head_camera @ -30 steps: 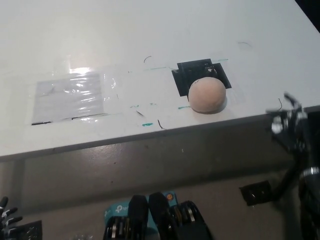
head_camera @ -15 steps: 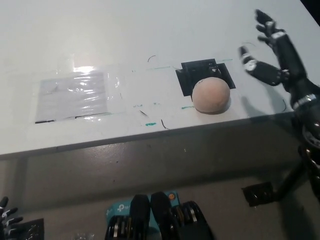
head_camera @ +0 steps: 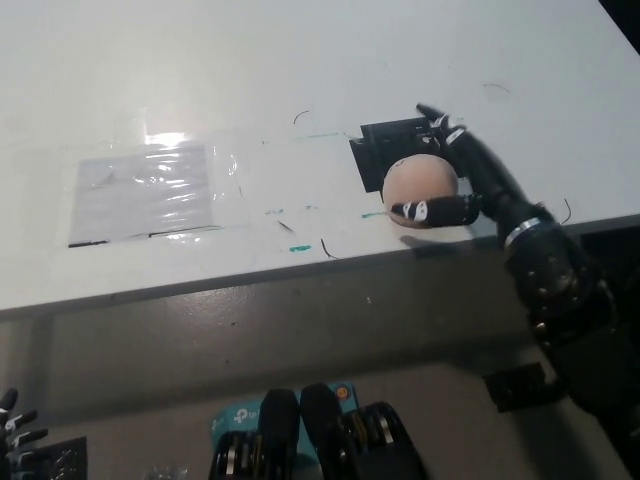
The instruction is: The robot uses its right hand to grab and squeeze a pink dumpling toy kept on the black mask on the desk
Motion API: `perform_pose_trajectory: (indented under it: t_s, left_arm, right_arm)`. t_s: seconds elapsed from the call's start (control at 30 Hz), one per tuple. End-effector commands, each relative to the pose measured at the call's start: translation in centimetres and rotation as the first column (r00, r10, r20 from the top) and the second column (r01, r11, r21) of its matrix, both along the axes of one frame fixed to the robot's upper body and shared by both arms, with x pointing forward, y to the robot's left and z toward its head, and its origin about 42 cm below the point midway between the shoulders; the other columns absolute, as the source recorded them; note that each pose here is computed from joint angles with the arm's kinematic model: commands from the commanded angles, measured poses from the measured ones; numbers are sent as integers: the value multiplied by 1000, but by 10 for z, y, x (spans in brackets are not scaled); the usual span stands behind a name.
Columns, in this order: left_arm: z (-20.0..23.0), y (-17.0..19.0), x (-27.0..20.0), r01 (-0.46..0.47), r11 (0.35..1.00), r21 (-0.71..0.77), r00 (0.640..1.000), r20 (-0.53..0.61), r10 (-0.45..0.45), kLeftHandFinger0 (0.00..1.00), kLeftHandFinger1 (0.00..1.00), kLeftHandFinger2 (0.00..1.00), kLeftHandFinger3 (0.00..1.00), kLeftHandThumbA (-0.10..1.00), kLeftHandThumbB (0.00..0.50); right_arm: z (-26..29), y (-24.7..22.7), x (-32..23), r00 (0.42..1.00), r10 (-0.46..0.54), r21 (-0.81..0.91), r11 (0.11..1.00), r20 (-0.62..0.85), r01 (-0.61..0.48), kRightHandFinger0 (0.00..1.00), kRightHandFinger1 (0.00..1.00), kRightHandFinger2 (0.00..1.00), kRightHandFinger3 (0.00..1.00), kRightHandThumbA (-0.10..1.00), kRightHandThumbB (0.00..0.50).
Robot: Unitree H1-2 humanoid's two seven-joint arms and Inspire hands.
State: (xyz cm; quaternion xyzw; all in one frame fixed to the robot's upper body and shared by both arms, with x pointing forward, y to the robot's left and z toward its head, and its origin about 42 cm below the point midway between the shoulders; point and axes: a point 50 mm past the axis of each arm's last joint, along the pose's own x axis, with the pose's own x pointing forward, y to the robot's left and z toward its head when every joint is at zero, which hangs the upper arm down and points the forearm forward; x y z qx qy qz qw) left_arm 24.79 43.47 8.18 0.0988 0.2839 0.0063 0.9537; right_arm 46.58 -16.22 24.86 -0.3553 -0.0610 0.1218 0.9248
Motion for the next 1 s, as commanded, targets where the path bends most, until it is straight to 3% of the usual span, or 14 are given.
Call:
perform_pose_trajectory:
  t_s: [0.0,0.33,0.47,0.6,0.63,0.67,0.7,0.73,0.77,0.8,0.83,0.87,0.9,0.97]
  left_arm:
    - [18,10,8,10,1000,18,999,32,-11,727,824,896,967,1000,93]
    - [20,10,7,31,999,31,999,32,-32,715,804,893,966,1000,98]
    - [19,12,8,27,1000,15,999,28,-27,719,810,899,958,1000,115]
    - [20,13,8,36,999,23,999,33,-36,709,808,900,959,1000,105]
    - [21,12,8,34,999,37,999,27,-35,684,806,912,965,1000,100]
    - [21,12,8,34,999,40,999,24,-35,682,806,913,964,1000,100]
    - [21,10,8,36,999,39,999,22,-37,688,807,906,967,1000,99]
    - [22,11,9,30,999,35,999,20,-31,703,815,910,971,1000,98]
    - [22,11,9,21,1000,21,1000,19,-21,704,815,908,969,1000,99]
    - [22,12,10,26,999,24,1000,17,-27,704,815,908,970,1000,108]
    - [22,12,10,29,999,27,999,18,-30,695,807,907,969,1000,113]
    - [23,12,9,32,999,36,999,19,-33,690,803,904,974,1000,111]
    - [23,12,9,34,999,40,999,19,-35,689,802,903,977,1000,111]
    - [23,12,9,41,998,38,999,18,-42,683,801,895,962,1000,110]
  right_arm:
    - [18,11,17,995,10,-23,1000,97,-7,1000,1000,1000,1000,846,500]
    - [-29,23,42,994,-42,-50,998,100,47,1000,1000,1000,1000,822,500]
    - [-41,21,50,993,-55,-74,995,102,63,1000,1000,1000,1000,744,498]
    - [-46,21,54,996,-41,56,998,74,37,1000,1000,1000,1000,510,412]
    - [-49,20,54,994,0,83,997,109,-9,564,600,782,1000,435,169]
    - [-51,20,54,992,13,117,993,125,-27,404,418,607,1000,394,137]
    - [-53,20,53,992,19,124,992,124,-34,30,28,184,1000,293,6]
    - [-53,26,50,988,22,93,995,155,-37,0,0,1,1000,-65,0]
    - [-53,28,49,983,29,75,996,179,-43,0,0,0,1000,-99,0]
    - [-54,29,48,976,29,47,998,215,-40,0,8,33,789,-100,0]
    - [-54,30,46,969,28,39,998,246,-39,0,145,171,397,-100,0]
    - [-54,32,43,955,0,73,997,295,-23,0,163,180,77,-100,0]
    - [-55,33,42,949,-12,89,996,314,-17,0,238,308,17,-100,0]
    - [-49,36,38,918,-54,144,990,392,-3,0,272,536,176,-100,0]
